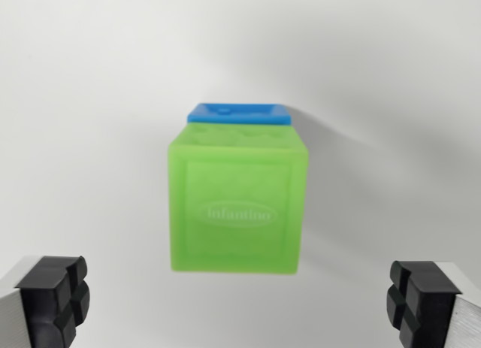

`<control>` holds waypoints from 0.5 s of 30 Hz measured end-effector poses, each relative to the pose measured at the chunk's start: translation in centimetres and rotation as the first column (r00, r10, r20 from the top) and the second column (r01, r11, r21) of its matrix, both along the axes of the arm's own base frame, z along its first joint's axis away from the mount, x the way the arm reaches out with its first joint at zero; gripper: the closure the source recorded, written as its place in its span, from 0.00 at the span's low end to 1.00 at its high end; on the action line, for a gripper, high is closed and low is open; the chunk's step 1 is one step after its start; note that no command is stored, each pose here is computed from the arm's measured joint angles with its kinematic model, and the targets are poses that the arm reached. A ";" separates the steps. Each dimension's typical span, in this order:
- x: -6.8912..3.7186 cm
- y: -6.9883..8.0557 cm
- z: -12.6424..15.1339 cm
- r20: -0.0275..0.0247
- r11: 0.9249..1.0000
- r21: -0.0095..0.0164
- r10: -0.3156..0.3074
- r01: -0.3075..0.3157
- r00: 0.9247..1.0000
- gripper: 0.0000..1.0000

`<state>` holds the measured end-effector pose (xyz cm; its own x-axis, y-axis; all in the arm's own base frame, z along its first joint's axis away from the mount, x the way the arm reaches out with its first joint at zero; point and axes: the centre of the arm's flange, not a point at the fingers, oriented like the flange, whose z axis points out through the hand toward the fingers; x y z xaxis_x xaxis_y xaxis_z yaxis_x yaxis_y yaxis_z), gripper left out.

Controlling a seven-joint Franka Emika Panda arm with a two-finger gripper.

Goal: Stack cube

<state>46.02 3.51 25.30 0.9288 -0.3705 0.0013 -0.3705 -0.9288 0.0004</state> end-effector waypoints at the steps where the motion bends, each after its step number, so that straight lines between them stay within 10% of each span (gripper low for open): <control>1: 0.0 0.0 0.4 0.001 1.000 0.000 0.000 0.000 1.000 0.00; 15: 0.0 0.0 6.3 0.002 1.000 -0.001 -0.001 0.001 1.000 0.00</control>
